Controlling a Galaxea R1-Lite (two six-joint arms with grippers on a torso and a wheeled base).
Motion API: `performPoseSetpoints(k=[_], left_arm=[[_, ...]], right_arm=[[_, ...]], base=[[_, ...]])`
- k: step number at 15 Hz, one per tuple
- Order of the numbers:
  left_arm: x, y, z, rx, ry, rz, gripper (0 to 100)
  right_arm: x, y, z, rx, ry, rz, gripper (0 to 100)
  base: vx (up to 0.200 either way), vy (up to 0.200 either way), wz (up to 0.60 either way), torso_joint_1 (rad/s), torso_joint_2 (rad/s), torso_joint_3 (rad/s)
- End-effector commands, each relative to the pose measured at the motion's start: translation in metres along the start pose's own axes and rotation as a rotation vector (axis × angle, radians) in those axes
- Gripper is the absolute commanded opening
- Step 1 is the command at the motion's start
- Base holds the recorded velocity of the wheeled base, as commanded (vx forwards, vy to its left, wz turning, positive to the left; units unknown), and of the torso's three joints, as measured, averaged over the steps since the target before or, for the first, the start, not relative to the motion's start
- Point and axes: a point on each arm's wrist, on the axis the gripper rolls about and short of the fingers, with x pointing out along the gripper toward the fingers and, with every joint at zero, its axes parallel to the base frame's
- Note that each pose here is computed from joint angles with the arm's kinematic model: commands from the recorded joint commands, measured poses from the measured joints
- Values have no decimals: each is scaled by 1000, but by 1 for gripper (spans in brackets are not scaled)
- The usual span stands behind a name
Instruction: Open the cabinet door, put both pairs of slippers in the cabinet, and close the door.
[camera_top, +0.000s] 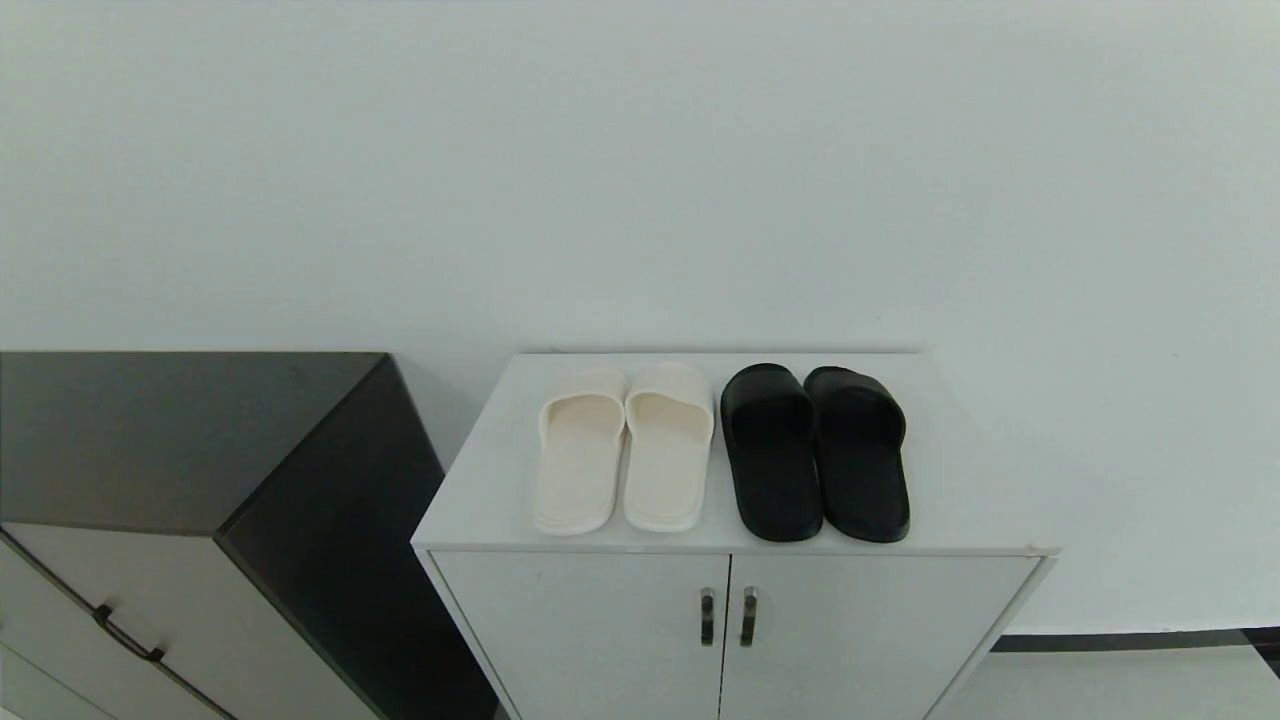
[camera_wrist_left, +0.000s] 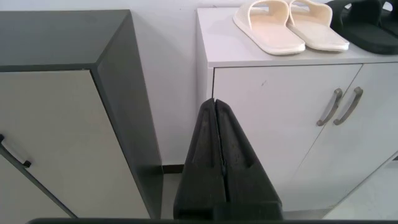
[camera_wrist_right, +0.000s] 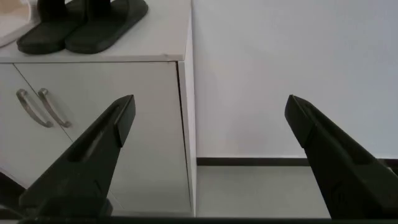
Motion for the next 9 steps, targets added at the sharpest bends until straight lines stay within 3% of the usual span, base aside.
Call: performPoseSetpoints(k=[1,2,3,4,7,8,9], left_arm=[[0,0,0,-3,1,0,0],[0,0,0,-1,1,0,0],[0,0,0,2,1,-1,0],[0,0,0,2,1,-1,0],[0,0,0,2,1,-1,0],[0,0,0,2,1,0,0],[0,0,0,0,1,-1,0]], right_arm=[[0,0,2,-15,-16,0,100],[-6,0,30,-14,-114,18,100],[0,-1,74,8,-96,53,100],[14,0,90,12,-38,100,100],[65,7,95,17,224,352,100],[82,11,94,9,287,407,100],[96,17,97,6,295,462,100]], base=[[0,0,0,0,0,0],[0,0,0,0,0,0],[0,0,0,0,0,0],[0,0,0,0,0,0],[0,0,0,0,0,0],[0,0,0,0,0,0],[0,0,0,0,0,0]])
